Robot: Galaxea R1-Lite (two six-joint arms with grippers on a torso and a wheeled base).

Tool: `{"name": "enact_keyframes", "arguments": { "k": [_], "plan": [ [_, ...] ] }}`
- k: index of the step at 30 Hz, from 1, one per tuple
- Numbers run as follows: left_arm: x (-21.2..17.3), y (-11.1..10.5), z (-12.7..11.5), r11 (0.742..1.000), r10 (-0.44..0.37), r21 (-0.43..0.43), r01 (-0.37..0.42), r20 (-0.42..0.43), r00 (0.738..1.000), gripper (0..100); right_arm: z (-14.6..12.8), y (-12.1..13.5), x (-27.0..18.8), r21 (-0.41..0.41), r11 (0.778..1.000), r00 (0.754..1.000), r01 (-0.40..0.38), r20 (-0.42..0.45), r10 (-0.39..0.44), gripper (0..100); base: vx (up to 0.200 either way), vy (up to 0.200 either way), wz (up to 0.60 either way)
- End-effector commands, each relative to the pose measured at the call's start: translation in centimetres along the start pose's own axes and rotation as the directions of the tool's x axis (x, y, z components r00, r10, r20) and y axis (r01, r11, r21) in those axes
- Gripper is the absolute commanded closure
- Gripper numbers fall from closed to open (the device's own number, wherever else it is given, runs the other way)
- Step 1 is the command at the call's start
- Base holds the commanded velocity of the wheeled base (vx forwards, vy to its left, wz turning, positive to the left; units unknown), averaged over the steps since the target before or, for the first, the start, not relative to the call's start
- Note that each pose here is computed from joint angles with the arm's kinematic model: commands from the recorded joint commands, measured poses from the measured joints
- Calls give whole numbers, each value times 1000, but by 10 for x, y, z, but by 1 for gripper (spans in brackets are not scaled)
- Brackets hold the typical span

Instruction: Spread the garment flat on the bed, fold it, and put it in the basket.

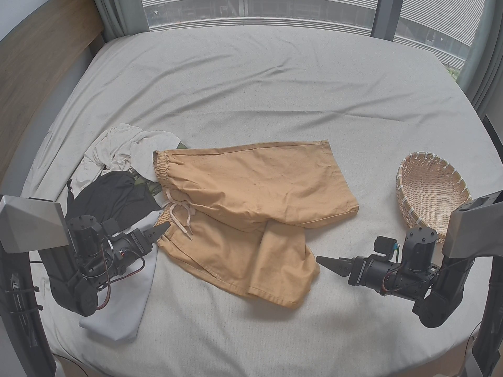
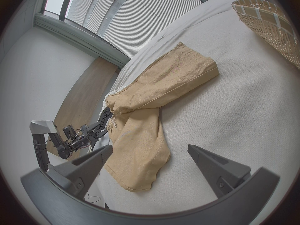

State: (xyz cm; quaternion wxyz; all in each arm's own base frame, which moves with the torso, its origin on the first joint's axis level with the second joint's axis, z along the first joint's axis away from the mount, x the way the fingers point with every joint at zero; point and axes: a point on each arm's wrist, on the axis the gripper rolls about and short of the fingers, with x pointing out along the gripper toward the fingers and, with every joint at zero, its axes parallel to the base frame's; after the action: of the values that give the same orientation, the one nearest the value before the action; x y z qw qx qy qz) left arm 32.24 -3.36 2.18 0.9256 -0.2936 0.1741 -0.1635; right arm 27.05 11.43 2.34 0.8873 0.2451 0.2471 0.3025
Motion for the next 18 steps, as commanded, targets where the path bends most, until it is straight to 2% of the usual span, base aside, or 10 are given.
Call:
{"name": "enact_keyframes", "arguments": {
  "k": [1,14,15,18],
  "plan": [
    [7,5,-5,1000,5,-5,-5,-12,1000,0,1,0,-1,1,1000,1000,0,2,0,0,0,0,0],
    [28,10,-9,1000,-15,6,15,-3,1000,0,4,3,-8,-2,1000,1000,-2,14,2,0,0,0,0],
    [30,11,-11,1000,-12,3,13,-7,1000,100,4,3,-8,-2,1000,1000,-1,16,1,0,0,0,0],
    [31,10,-10,1000,-13,8,13,2,1000,100,4,3,-9,-1,1000,1000,1,15,-1,0,0,0,0]
  ]
}}
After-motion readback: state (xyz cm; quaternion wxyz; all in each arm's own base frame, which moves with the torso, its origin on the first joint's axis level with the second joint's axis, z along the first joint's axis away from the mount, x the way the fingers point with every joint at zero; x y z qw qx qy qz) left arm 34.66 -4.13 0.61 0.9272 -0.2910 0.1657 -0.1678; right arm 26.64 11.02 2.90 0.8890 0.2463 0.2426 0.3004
